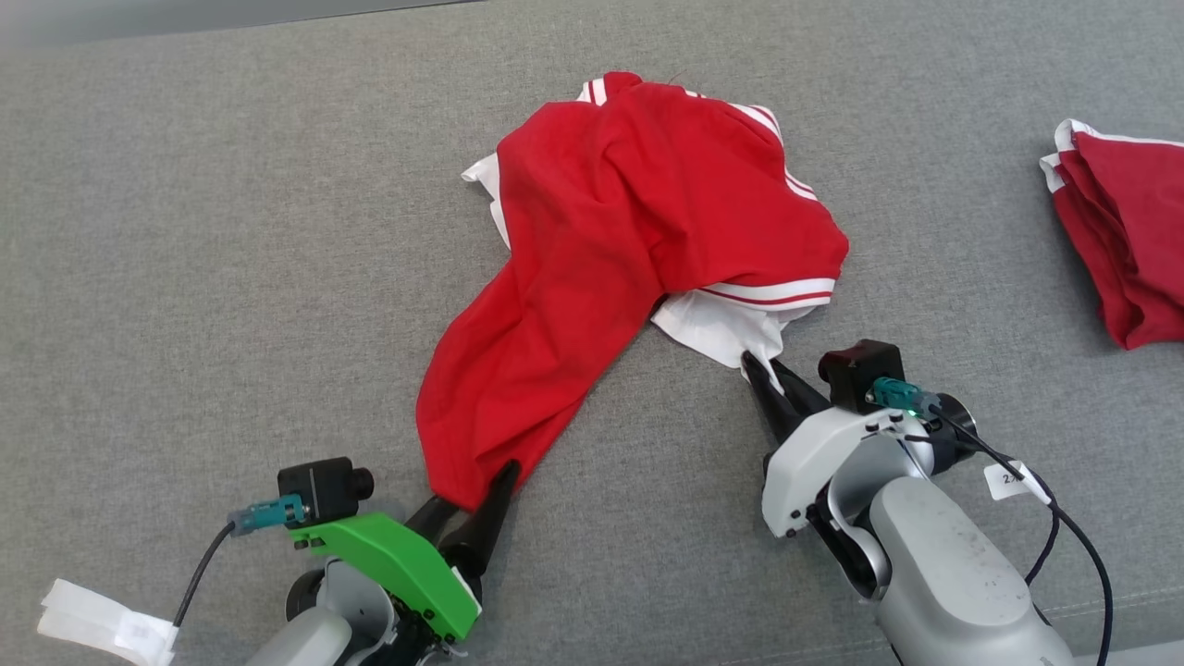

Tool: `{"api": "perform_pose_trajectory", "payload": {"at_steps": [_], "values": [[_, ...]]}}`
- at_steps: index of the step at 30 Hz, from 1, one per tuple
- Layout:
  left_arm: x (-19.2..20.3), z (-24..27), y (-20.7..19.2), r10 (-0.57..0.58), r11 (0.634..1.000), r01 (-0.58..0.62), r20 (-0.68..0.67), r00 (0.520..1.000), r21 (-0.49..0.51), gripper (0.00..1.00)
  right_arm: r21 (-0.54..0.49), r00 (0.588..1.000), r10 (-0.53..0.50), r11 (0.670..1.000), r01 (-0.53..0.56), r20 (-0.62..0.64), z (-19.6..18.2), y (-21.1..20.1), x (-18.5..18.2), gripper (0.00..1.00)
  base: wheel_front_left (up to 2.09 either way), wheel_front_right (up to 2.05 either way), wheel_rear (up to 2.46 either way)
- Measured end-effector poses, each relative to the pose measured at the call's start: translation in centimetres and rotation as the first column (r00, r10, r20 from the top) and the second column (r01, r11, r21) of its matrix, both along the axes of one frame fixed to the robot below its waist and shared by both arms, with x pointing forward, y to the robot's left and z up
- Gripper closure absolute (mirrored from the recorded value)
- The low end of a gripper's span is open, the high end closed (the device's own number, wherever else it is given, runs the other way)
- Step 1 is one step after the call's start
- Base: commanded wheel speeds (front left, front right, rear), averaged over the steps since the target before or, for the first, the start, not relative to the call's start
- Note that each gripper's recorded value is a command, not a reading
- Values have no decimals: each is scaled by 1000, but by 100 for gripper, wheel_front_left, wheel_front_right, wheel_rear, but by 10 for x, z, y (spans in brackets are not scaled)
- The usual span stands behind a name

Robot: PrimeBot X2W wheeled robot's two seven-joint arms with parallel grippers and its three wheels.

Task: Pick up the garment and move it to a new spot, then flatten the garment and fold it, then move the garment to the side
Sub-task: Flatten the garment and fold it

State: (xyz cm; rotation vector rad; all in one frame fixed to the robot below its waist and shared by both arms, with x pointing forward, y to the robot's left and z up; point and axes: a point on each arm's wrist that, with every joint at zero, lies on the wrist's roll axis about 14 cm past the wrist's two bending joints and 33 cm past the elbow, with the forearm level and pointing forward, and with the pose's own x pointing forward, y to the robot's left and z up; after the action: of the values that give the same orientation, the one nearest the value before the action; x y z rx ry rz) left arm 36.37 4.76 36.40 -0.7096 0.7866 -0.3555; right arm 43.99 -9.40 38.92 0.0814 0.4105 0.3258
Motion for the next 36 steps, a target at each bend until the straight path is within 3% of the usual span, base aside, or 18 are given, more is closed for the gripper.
{"api": "perform_pose_trajectory", "payload": {"at_steps": [2, 3, 4, 13, 19, 28, 36], "values": [[4, -2, 0, 12, 1000, -12, 8, 1000, 4, 0, 6, 1000, -4, 1000, 4, -1, 0, -1, 0, 100, 0, 0, 0], [6, -3, 0, 20, 1000, -21, 16, 1000, 6, 63, 12, 1000, -7, 1000, 7, 0, 0, -1, 1, 100, 0, 0, 0], [8, -3, 1, 17, 1000, -18, 31, 999, 18, 100, 23, 1000, -12, 1000, 12, 3, 1, -1, 1, 100, 0, 0, 0], [22, 14, 32, 43, 999, -46, 114, 993, 20, 100, 126, 991, -86, 989, 72, 105, 46, -10, 24, 100, 0, 0, 0], [29, 78, 56, 13, 1000, -7, 262, 965, -24, 100, 191, 988, -71, 981, 44, 140, 106, -13, 38, 100, 0, 0, 0], [32, 174, 79, 35, 997, -3, 451, 892, -71, 100, 202, 983, -38, 979, 1, 180, 207, -72, 29, 100, 0, 0, 0], [21, 196, 74, 8, 994, 42, 472, 881, -97, 100, 253, 973, -93, 967, 37, 213, 245, -104, 14, 100, 0, 0, 0]]}}
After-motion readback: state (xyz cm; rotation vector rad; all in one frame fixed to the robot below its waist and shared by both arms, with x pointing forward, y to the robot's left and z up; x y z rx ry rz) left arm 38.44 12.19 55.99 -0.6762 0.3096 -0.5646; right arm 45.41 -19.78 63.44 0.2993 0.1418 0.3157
